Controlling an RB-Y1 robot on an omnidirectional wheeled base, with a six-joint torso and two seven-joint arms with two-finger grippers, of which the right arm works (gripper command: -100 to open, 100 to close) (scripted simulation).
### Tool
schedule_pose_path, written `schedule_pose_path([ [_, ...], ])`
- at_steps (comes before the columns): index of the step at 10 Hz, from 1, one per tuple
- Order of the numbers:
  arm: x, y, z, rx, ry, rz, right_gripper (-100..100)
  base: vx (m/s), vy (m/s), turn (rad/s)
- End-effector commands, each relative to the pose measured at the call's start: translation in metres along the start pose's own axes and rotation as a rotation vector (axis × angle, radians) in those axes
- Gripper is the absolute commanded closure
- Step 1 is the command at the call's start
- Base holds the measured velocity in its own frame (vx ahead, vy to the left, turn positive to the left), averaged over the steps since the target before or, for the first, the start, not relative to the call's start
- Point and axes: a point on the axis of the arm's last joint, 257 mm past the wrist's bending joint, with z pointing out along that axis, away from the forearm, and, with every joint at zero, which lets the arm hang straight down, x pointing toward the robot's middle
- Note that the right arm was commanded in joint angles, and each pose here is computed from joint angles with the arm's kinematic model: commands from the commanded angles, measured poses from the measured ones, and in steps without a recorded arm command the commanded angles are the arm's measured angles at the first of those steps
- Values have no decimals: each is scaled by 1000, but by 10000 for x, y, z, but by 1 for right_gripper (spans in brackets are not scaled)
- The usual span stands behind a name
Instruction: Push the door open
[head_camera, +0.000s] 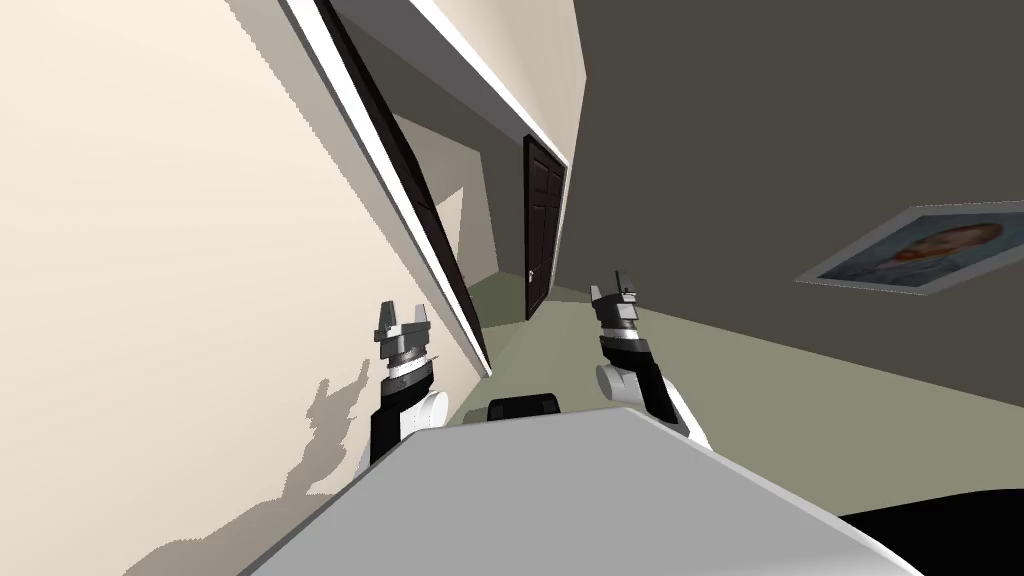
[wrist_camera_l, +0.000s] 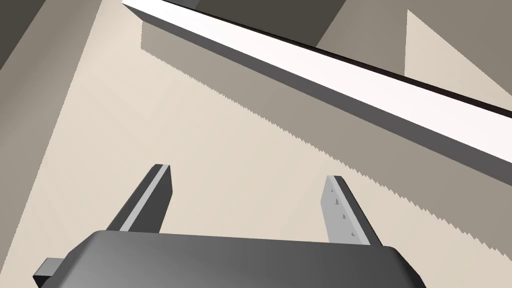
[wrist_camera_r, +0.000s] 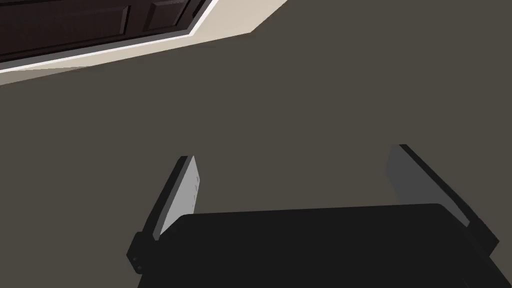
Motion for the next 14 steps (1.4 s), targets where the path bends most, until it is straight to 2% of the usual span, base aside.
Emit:
schedule_pose_path([
  [1,50,-108,-6,12,17,3,-100,109,-8,29],
  [5,163,-359,-29,39,53,12,-100,122,-75,52],
  [7,246,-542,-51,60,79,18,-100,139,-77,48],
  [14,429,-940,-121,106,131,34,-100,91,-60,40],
])
